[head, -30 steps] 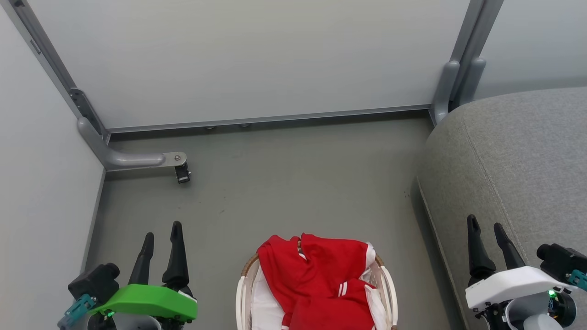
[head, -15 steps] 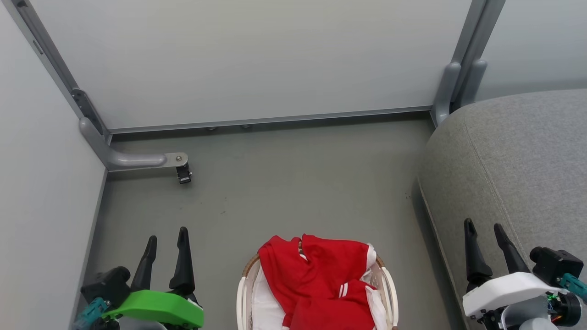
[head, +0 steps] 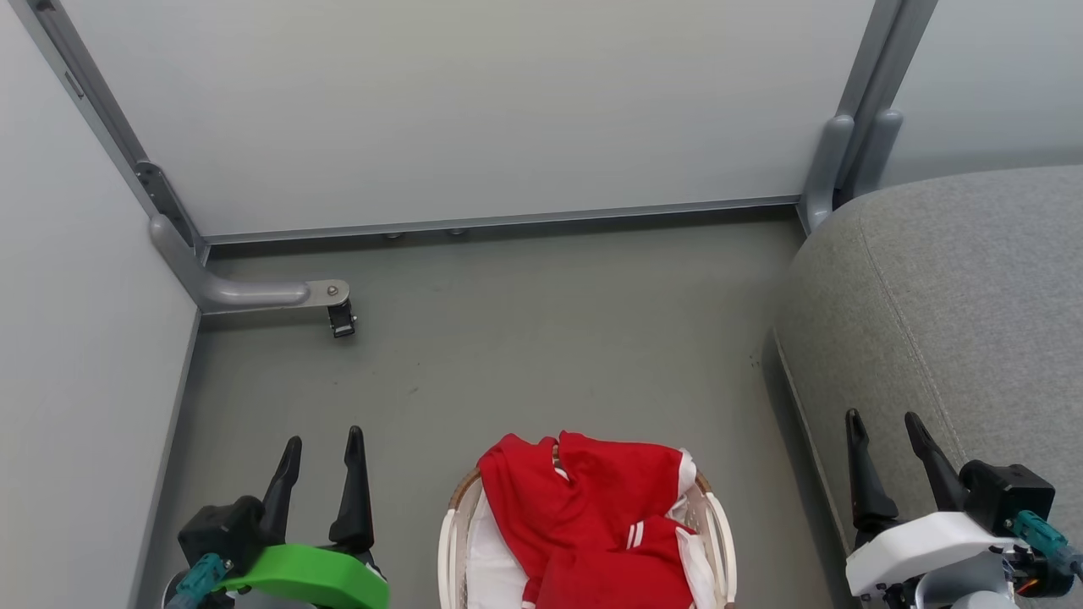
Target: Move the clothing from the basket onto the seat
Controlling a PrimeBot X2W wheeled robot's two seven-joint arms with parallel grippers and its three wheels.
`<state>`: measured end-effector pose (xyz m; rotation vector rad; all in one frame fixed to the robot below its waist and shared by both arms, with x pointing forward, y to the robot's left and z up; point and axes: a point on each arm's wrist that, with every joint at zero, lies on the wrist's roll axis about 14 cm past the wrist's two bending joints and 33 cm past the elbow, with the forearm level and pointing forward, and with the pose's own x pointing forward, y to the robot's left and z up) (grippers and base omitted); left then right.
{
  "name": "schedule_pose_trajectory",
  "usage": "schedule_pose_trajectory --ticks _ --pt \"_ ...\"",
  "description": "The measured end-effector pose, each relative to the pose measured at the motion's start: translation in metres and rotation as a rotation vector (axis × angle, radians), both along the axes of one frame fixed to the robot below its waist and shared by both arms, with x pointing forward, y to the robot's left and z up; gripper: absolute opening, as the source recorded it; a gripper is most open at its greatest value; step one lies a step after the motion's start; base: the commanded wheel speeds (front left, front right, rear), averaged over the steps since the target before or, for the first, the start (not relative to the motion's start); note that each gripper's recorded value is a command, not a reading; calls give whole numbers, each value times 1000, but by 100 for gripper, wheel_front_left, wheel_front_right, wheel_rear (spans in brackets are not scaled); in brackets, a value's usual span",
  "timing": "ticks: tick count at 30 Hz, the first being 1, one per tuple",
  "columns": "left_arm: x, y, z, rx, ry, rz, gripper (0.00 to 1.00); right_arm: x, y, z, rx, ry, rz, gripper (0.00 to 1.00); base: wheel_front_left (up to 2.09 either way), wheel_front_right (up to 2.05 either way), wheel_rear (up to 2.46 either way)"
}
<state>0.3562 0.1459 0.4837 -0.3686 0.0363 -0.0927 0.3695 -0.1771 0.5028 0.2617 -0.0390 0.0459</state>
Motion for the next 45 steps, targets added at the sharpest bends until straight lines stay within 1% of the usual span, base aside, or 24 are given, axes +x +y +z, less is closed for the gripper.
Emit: schedule_pose_trajectory --ticks 22,39,45 --pt "-4 -2 -5 129 -17 -21 100 2 8 3 -153 -33 35 100 0 0 0" --pt "-4 -3 -10 133 -4 -23 100 2 8 1 -156 -30 36 100 0 0 0" --pt "-2 -9 -13 134 5 -43 100 6 5 -2 -155 -19 29 100 0 0 0"
